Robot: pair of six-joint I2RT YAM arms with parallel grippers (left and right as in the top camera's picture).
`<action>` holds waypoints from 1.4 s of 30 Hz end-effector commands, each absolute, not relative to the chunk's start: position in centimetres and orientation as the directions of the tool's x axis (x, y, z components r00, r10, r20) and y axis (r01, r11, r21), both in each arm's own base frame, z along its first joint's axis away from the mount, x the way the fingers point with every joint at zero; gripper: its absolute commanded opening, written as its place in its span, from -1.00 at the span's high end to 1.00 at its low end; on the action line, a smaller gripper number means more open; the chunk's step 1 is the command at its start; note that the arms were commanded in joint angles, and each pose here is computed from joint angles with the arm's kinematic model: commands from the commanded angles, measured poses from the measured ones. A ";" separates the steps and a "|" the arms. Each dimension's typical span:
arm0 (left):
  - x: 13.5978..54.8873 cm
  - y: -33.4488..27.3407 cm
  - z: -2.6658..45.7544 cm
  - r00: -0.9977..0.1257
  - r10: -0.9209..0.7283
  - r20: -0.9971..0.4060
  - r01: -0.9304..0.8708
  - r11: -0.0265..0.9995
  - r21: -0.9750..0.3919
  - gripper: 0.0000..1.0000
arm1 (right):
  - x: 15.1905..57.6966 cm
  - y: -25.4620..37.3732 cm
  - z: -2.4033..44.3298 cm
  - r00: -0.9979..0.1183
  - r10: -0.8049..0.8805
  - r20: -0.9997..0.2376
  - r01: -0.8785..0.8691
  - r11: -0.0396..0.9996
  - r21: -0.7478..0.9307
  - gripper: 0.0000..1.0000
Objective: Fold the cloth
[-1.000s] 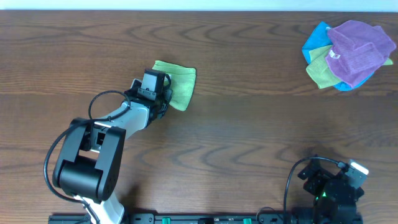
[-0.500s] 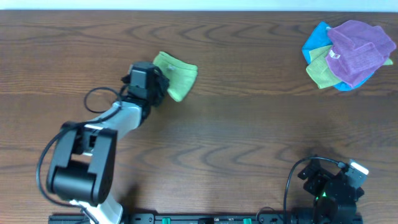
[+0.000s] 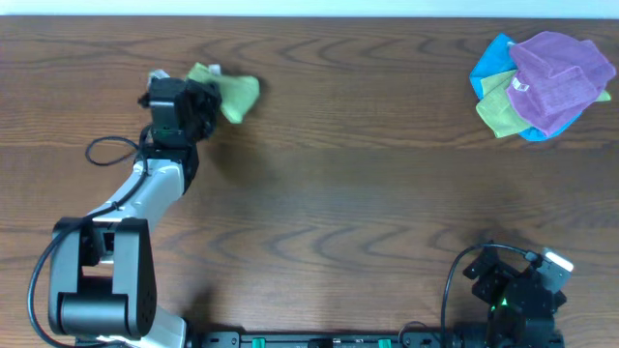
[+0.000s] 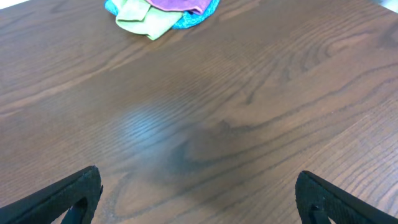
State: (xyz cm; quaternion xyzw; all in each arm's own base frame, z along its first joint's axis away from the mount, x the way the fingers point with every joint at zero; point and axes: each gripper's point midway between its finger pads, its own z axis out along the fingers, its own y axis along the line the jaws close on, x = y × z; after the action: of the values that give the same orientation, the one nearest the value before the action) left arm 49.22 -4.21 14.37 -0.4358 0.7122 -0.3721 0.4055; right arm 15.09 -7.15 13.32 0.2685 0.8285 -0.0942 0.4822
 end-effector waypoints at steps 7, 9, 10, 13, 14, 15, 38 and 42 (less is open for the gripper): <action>52.0 0.7 18.2 -0.164 -0.856 -0.491 -0.242 0.517 -0.821 0.88 | 14.9 -7.4 13.2 -0.378 0.367 -0.850 0.553 0.826 0.110 -0.99; 52.7 1.2 18.0 -0.147 -0.849 -0.507 -0.255 0.528 -0.810 0.88 | 14.9 -7.4 13.2 -0.378 0.366 -0.850 0.553 0.826 0.110 -0.99; 53.3 1.5 17.8 -0.136 -0.845 -0.518 -0.262 0.535 -0.803 0.88 | 14.9 -7.4 13.2 -0.378 0.366 -0.850 0.553 0.826 0.110 -0.99; 55.4 2.1 17.1 -0.122 -0.839 -0.531 -0.263 0.543 -0.798 0.88 | 14.9 -7.4 13.2 -0.378 0.367 -0.850 0.553 0.826 0.110 -0.99; 56.2 2.4 16.6 -0.120 -0.840 -0.530 -0.268 0.541 -0.797 0.88 | 14.9 -7.4 13.2 -0.378 0.367 -0.850 0.553 0.826 0.110 -0.98; 56.9 2.8 16.1 -0.117 -0.840 -0.529 -0.273 0.540 -0.796 0.88 | 14.9 -7.4 13.2 -0.378 0.367 -0.850 0.553 0.826 0.110 -0.99; 58.3 4.2 4.8 -0.320 -0.863 -0.391 -0.485 0.504 -0.715 -0.90 | 14.9 -7.4 13.2 -0.378 0.366 -0.850 0.553 0.826 0.110 -0.98; 58.0 3.2 5.5 -0.398 -0.857 -0.327 -0.429 0.489 -0.759 -0.90 | 14.9 -7.4 13.2 -0.378 0.367 -0.850 0.553 0.826 0.110 -0.98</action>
State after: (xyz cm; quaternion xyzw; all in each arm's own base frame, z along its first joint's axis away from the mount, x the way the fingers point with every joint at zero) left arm 57.84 3.90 4.38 -0.4417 0.7745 -0.2525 0.3759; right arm 15.07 -7.17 13.35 0.2688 0.8279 -0.0943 0.4832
